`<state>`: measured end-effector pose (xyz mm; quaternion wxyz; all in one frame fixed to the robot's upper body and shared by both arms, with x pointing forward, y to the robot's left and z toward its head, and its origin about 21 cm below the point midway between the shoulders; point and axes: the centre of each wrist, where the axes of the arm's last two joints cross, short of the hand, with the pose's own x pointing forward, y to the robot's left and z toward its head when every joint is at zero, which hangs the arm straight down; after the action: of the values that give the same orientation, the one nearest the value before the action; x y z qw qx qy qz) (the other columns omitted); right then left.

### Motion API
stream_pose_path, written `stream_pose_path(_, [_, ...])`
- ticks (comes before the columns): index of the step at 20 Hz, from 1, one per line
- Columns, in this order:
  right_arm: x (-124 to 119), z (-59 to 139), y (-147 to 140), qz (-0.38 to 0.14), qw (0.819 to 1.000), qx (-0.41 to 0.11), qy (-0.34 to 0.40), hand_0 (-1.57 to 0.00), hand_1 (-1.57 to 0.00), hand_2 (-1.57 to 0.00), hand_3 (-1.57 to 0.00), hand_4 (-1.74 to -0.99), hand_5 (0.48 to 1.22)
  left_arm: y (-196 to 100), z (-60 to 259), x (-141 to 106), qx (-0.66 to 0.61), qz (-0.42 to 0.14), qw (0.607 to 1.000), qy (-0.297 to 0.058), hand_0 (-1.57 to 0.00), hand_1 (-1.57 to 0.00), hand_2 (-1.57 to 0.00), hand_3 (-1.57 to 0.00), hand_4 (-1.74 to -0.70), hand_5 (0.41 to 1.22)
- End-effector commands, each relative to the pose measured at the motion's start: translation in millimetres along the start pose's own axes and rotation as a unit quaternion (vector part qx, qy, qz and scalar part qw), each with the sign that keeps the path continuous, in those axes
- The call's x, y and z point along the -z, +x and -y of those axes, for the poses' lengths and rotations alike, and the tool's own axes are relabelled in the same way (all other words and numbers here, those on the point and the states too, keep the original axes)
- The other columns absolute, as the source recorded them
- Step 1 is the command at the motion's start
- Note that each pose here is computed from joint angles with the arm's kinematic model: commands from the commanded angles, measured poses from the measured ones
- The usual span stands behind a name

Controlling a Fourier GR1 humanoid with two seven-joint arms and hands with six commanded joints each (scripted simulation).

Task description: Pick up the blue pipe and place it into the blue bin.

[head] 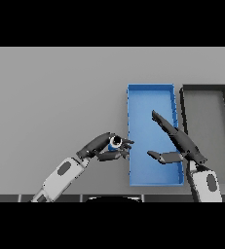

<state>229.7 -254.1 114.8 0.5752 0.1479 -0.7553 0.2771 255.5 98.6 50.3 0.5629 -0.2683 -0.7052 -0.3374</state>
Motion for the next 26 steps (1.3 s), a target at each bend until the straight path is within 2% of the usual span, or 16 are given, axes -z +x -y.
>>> stream_pose_path(1, [8.3, -2.5, 9.5, 0.005, 1.0, -0.005, 0.024, 0.0, 0.0, 0.0, 0.0, -1.286, 0.52, 0.4, -3.4, 1.1, 0.001, -0.002, 1.0, 0.003, -1.57, -1.57, -1.57, -1.44, -1.73, 1.221])
stream_pose_path(4, [25.7, -11.5, 31.7, 0.019, 0.996, -0.011, 0.09, 0.0, 0.0, 0.0, 0.0, -1.301, 0.52, 1.9, -5.7, -3.0, 0.006, -0.003, 1.0, 0.001, -1.57, -1.57, -1.57, -1.44, -1.73, 1.221])
stream_pose_path(7, [44.8, -15.8, 47.5, 0.023, 0.99, -0.03, 0.139, 0.0, 0.0, 0.0, 0.0, -1.297, 0.526, 1.5, -7.7, 5.0, 0.011, -0.009, 1.0, 0.002, -1.57, -1.57, -1.57, -1.43, -1.73, 1.221])
stream_pose_path(9, [56.8, -27.7, 53.9, 0.039, 0.983, -0.041, 0.174, 0.0, 0.0, 0.0, 0.0, -1.303, 0.532, -1.8, -4.8, 0.4, 0.008, -0.007, 1.0, -0.001, -1.57, -1.57, -1.57, -1.44, -1.73, 1.221])
stream_pose_path(12, [73.4, -33.5, 56.2, 0.035, 0.976, -0.056, 0.209, 0.0, 0.0, 0.0, 0.0, -1.282, 0.53, -1.7, -8.5, 0.1, 0.003, -0.002, 1.0, -0.002, -1.57, -1.57, -1.57, -1.44, -1.73, 1.221])
stream_pose_path(16, [97.7, -48.2, 60.5, 0.033, 0.967, -0.051, 0.248, 0.0, 0.0, 0.0, 0.0, -1.241, 0.532, -2.4, -10.1, 0.7, -0.004, 0.007, 1.0, -0.011, -1.57, -1.57, -1.57, -1.49, -1.73, 1.221])
stream_pose_path(18, [110.8, -53.3, 58.5, 0.02, 0.967, -0.055, 0.249, 0.0, 0.0, 0.0, 0.0, -1.226, 0.52, -0.4, -8.8, 6.5, -0.009, 0.0, 1.0, -0.019, -1.57, -1.57, -1.57, -1.51, -1.73, 1.221])
stream_pose_path(22, [129.9, -58.8, 57.0, 0.019, 0.963, -0.054, 0.265, 0.0, 0.0, -0.02, 0.0, -1.225, 0.511, -2.2, -12.1, 2.1, -0.009, -0.002, 1.0, -0.018, -1.57, -1.57, -1.57, -1.5, -1.73, 1.221])
stream_pose_path(23, [134.8, -63.9, 58.2, 0.021, 0.96, -0.053, 0.273, 0.0, -0.01, -0.04, 0.0, -1.231, 0.512, -2.4, -13.5, 2.2, -0.009, -0.005, 1.0, -0.02, -1.57, -1.57, -1.57, -1.45, -1.72, 1.221])
stream_pose_path(24, [138.5, -64.3, 59.9, 0.023, 0.958, -0.053, 0.282, -0.01, -0.04, -0.07, -0.01, -1.241, 0.516, -3.8, -9.2, 3.0, -0.02, -0.003, 0.999, -0.028, -1.57, -1.57, -1.57, -1.47, -1.72, 1.221])
stream_pose_path(25, [142.6, -66.4, 58.3, 0.015, 0.955, -0.054, 0.291, -0.05, -0.08, -0.11, -0.04, -1.268, 0.519, -2.0, -10.4, 1.9, -0.021, 0.004, 0.999, -0.034, -1.57, -1.57, -1.57, -1.4, -1.72, 1.221])
stream_pose_path(26, [146.0, -68.0, 58.1, 0.015, 0.953, -0.053, 0.297, -0.14, -0.17, -0.19, -0.11, -1.308, 0.523, -0.3, -13.4, 3.7, -0.005, 0.02, 0.999, -0.029, -1.5, -1.39, -1.37, -1.15, -1.63, 1.221])
